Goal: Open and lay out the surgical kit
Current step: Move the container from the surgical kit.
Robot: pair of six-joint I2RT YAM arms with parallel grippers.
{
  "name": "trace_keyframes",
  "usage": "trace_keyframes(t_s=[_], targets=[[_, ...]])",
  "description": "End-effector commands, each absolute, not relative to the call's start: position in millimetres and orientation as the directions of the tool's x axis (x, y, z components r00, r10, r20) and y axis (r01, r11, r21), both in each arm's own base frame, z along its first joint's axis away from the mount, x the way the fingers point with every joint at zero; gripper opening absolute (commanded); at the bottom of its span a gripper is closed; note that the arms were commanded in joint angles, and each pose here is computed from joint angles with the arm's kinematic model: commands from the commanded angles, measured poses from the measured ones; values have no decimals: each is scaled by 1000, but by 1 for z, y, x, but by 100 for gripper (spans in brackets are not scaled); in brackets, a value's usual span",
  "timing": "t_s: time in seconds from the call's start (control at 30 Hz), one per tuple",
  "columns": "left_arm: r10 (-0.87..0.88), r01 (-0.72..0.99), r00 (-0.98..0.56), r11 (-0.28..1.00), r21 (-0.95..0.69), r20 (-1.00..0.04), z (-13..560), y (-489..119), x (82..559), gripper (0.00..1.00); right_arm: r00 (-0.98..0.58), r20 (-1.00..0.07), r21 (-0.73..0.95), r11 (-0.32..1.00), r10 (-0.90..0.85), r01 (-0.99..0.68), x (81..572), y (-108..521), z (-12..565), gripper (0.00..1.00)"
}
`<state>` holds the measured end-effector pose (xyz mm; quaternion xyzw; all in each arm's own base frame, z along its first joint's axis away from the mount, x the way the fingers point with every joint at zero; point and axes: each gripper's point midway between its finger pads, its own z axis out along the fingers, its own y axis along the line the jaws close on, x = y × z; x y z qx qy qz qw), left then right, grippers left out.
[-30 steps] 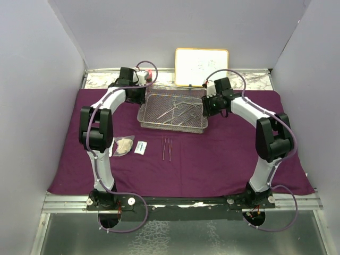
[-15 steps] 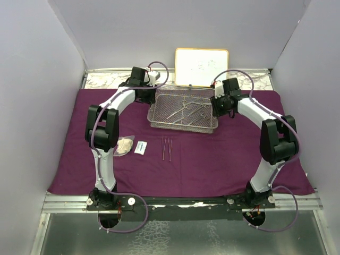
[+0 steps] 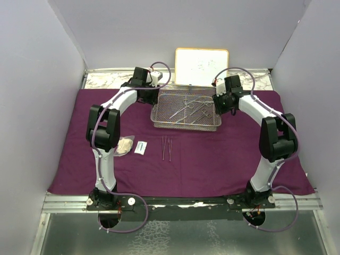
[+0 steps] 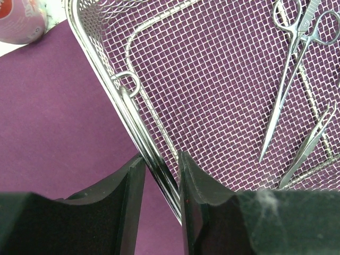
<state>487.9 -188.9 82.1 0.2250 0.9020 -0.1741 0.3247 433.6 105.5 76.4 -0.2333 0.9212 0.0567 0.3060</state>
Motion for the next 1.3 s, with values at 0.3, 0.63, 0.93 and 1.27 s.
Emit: trace_keyframes(t_s=[0.3,0.63,0.93,1.27], targets=[[340,671,-607,704,-233,-719,112,-250,463,53,-433,-764,-185,804,-480,-565,479,135,157,47],[364,663,-544,739,-121,-756,137,-231,472,72,-324,-777,-221,716,-539,-662,472,147,178,67],[353,628,-504,776,-54,-788,163,-195,484,87,-216,-701,-298,554,-680,-777,464,148,163,69],[339,582,-509,813,-26,-791,171,-154,479,91,-89,-645,-252,321,-759,-913,456,165,126,68]])
